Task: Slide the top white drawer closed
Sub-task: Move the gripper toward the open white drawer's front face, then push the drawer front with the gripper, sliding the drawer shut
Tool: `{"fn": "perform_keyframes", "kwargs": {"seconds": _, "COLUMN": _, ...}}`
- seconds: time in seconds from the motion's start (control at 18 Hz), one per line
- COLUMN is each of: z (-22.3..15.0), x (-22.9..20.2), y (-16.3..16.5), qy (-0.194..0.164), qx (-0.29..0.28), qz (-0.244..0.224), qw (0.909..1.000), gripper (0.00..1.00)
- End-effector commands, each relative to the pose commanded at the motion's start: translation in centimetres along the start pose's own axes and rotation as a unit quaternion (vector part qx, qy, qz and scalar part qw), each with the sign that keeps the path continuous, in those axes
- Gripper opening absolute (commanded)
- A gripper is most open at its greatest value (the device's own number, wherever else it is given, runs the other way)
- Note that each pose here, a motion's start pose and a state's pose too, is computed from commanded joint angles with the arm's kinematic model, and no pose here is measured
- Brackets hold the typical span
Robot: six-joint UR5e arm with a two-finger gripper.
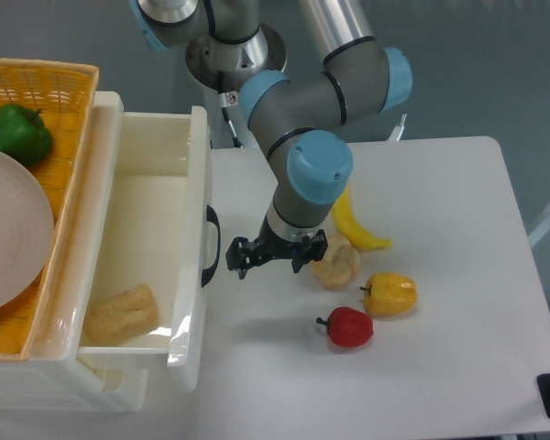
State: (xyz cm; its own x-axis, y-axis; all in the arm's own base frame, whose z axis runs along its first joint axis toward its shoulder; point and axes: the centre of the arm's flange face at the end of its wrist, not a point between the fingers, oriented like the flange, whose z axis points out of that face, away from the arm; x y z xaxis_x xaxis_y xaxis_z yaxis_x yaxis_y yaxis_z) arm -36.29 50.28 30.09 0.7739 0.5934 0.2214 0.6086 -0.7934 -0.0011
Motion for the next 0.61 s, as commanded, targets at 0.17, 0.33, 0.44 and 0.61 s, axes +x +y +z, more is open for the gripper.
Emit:
{"fn": "perform_keyframes", "kwargs": {"seconds": 0.17, "z": 0.0, "x": 0.1, "y": 0.0, "qy": 0.0, "qx": 0.0, "qz": 0.001, "qw": 1.0, "gripper": 1.0}}
{"fn": "perform_keyframes", "kwargs": {"seconds": 0.33, "z": 0.3, "x": 0.4, "y": 0.1, "qy": 0.0, "qx": -0.003, "qz": 0.001, "qw": 1.0, "gripper": 1.0}}
{"fn": "perform_keyframes", "kwargs": {"seconds": 0.44, "z": 0.2, "x": 0.6, "y": 0.1, "qy": -0.001, "qx": -0.002, "qz": 0.002, "qw": 1.0, "gripper": 1.0}}
{"fn": "perform_keyframes", "kwargs": {"seconds": 0.61, "z": 0.2, "x": 1.0, "y": 0.2, "qy": -0.001, "qx": -0.002, "qz": 0.004, "qw": 1.0, "gripper": 1.0}}
